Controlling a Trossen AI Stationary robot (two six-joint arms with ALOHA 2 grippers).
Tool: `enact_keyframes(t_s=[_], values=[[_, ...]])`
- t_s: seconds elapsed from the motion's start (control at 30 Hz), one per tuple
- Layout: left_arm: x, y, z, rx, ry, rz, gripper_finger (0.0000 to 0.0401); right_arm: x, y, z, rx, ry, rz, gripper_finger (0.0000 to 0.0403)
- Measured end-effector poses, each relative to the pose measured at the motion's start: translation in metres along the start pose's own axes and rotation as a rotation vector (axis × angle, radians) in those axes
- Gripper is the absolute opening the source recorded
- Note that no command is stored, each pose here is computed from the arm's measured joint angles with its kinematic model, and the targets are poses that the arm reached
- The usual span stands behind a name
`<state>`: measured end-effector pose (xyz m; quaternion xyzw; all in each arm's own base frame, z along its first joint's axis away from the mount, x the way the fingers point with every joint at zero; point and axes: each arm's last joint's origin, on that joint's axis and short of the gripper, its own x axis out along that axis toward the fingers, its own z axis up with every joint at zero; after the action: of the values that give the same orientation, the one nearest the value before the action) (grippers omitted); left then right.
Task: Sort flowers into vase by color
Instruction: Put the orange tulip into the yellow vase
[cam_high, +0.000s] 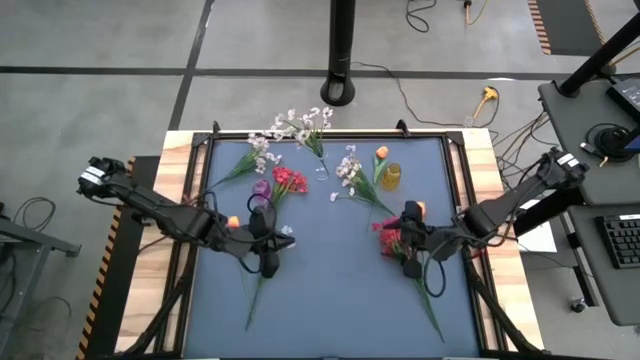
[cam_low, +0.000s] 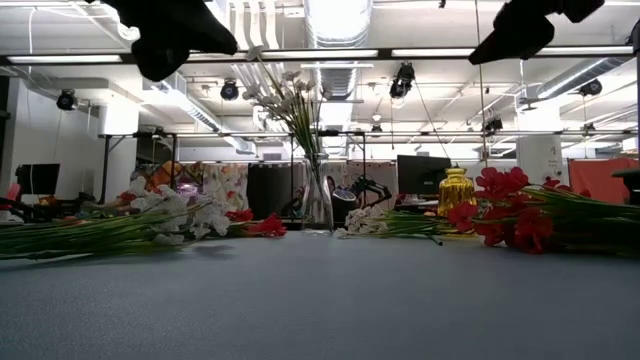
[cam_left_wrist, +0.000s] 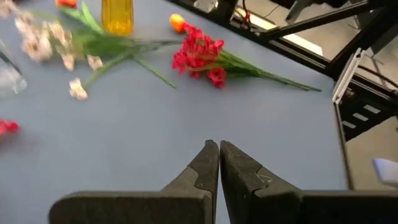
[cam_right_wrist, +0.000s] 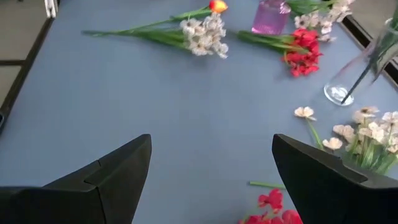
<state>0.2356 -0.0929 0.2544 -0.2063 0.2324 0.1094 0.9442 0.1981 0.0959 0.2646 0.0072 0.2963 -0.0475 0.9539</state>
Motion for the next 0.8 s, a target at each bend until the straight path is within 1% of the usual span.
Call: enact_keyframes(t_s=[0.1, 0.23, 0.37, 0.53, 0.67, 0.8], values=[[0.003, -0.002, -0.004, -0.049, 0.014, 0.001, 0.0000, 0.002, 0.004, -0.002, -0.020, 0.007, 0.008, 0.0325], [0.006, -0.009, -0.003, -0.061, 0.026, -0.004, 0.0000, 0.005, 0.007, -0.004, -0.032, 0.022, 0.007, 0.0325], [0.007, -0.017, 0.003, -0.073, 0.061, -0.024, 0.0000, 0.008, 0.008, -0.005, -0.016, 0.034, 0.002, 0.0325], [0.007, -0.028, 0.015, -0.109, 0.105, 0.007, 0.0000, 0.008, 0.009, -0.006, 0.009, 0.049, 0.031, 0.0325], [0.009, -0.041, 0.017, -0.076, 0.154, 0.034, 0.0000, 0.008, 0.010, -0.007, 0.031, 0.072, 0.076, 0.0325], [0.012, -0.051, 0.013, -0.032, 0.204, 0.061, 0.0000, 0.008, 0.010, -0.007, 0.049, 0.077, 0.083, 0.0325]])
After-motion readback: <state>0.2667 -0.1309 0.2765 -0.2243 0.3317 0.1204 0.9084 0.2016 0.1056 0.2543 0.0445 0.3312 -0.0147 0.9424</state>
